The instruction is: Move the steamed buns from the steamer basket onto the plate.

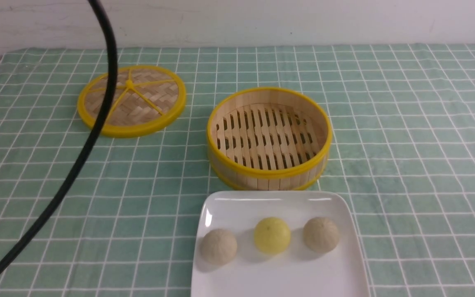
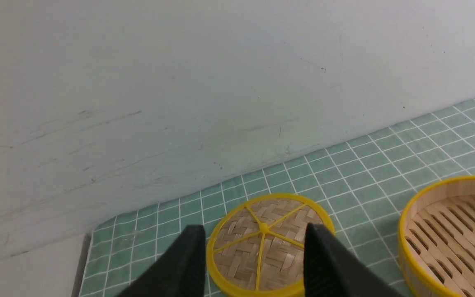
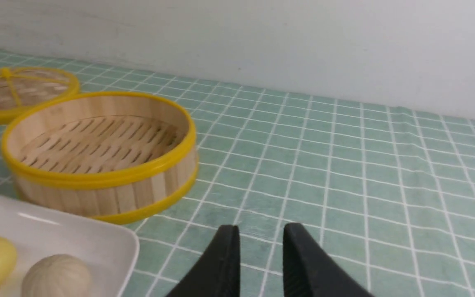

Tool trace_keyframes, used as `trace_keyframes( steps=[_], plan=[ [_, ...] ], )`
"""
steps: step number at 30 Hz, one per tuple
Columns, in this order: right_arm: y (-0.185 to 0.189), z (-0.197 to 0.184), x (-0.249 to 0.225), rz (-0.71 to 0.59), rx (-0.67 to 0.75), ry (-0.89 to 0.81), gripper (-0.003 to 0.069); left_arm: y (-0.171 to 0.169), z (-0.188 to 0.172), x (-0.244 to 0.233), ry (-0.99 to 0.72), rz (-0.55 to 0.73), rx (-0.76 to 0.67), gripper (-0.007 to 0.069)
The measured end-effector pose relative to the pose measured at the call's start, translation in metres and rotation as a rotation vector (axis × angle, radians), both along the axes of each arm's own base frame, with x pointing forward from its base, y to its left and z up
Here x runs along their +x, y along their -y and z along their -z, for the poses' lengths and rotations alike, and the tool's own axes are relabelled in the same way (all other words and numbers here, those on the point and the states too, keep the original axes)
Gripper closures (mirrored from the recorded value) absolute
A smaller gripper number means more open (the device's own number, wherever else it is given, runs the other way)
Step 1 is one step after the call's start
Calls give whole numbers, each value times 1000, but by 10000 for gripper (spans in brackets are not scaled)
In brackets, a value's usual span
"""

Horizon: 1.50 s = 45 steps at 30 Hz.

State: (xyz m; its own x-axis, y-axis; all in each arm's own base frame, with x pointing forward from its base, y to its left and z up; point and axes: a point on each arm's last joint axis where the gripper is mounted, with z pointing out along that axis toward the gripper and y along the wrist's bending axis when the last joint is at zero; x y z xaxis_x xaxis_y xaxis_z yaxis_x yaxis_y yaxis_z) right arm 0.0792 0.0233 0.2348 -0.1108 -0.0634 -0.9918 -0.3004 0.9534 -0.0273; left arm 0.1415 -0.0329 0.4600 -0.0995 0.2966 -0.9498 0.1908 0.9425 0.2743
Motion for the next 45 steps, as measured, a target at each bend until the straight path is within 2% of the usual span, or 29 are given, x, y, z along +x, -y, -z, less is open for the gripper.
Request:
trace_keyframes(
  steps=[6,20,35,37,45],
  plan=[
    [-4,3,-1,-54,-27,17,468,0,0,0,2,1,0,278],
    [-4,4,-1,-56,-53,25,448,1,-4,0,40,13,-8,278],
    [-6,4,-2,-99,-245,115,435,3,-4,3,48,19,-9,278],
    [-6,6,-2,-95,-195,85,431,3,-4,4,46,19,-8,278],
    [-5,10,-2,-36,156,-86,424,3,-3,4,46,19,-8,278]
  ],
)
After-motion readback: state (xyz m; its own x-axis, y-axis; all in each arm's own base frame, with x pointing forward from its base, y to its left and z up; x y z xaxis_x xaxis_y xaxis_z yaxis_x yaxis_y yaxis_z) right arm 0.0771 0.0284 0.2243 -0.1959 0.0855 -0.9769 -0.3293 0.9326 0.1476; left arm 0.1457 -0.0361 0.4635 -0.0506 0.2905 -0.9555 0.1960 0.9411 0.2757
